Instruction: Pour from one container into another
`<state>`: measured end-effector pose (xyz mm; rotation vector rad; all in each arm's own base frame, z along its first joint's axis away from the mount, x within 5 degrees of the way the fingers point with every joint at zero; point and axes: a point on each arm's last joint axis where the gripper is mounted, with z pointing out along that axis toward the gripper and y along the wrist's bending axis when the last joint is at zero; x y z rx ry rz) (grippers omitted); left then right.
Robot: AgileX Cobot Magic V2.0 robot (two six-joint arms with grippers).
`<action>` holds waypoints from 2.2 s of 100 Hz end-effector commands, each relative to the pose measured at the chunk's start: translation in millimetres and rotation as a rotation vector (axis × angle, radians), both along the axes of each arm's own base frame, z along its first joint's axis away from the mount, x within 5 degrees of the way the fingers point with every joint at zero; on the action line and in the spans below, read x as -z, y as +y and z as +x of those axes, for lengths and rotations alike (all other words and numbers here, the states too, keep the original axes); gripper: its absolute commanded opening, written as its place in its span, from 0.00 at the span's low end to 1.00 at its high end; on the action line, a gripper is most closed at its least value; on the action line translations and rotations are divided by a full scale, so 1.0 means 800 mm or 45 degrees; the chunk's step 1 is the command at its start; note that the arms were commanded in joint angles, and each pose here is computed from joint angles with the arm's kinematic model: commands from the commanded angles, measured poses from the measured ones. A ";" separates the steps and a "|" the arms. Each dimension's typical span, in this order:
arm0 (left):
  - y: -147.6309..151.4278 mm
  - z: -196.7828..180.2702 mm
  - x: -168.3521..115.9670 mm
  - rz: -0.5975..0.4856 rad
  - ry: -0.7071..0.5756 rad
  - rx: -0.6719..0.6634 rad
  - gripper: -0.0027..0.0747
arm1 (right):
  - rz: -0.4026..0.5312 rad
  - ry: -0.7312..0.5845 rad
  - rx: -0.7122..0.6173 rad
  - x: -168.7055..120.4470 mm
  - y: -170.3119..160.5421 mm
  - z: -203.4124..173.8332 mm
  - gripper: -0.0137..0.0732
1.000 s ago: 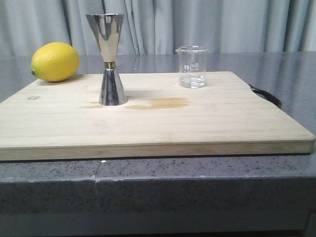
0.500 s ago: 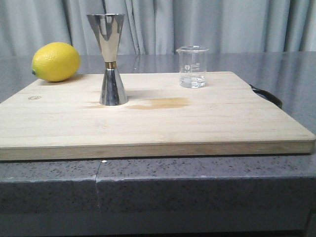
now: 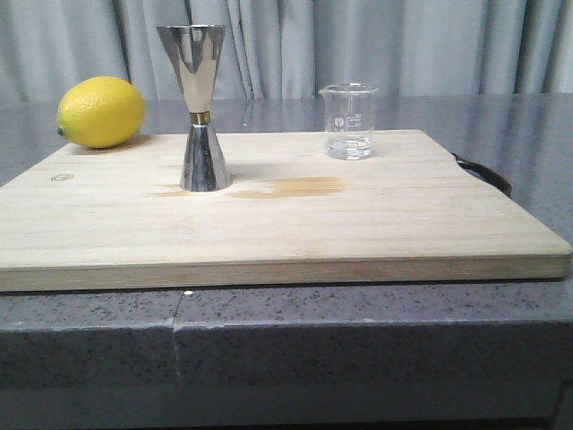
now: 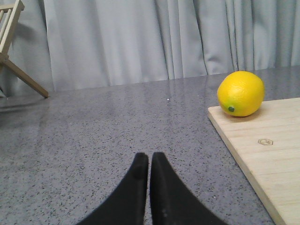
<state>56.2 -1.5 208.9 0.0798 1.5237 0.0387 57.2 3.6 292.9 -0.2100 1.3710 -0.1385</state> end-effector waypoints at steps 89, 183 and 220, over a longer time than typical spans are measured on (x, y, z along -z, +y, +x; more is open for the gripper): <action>0.000 -0.001 0.006 -0.018 -0.070 0.005 0.01 | -0.001 -0.087 -0.027 -0.015 0.003 -0.003 0.07; 0.000 -0.001 0.006 -0.018 -0.068 0.005 0.01 | 0.470 0.136 -0.064 0.111 0.000 -0.001 0.07; 0.000 -0.001 0.006 -0.018 -0.068 0.005 0.01 | 0.466 0.145 -0.062 0.111 0.000 -0.001 0.07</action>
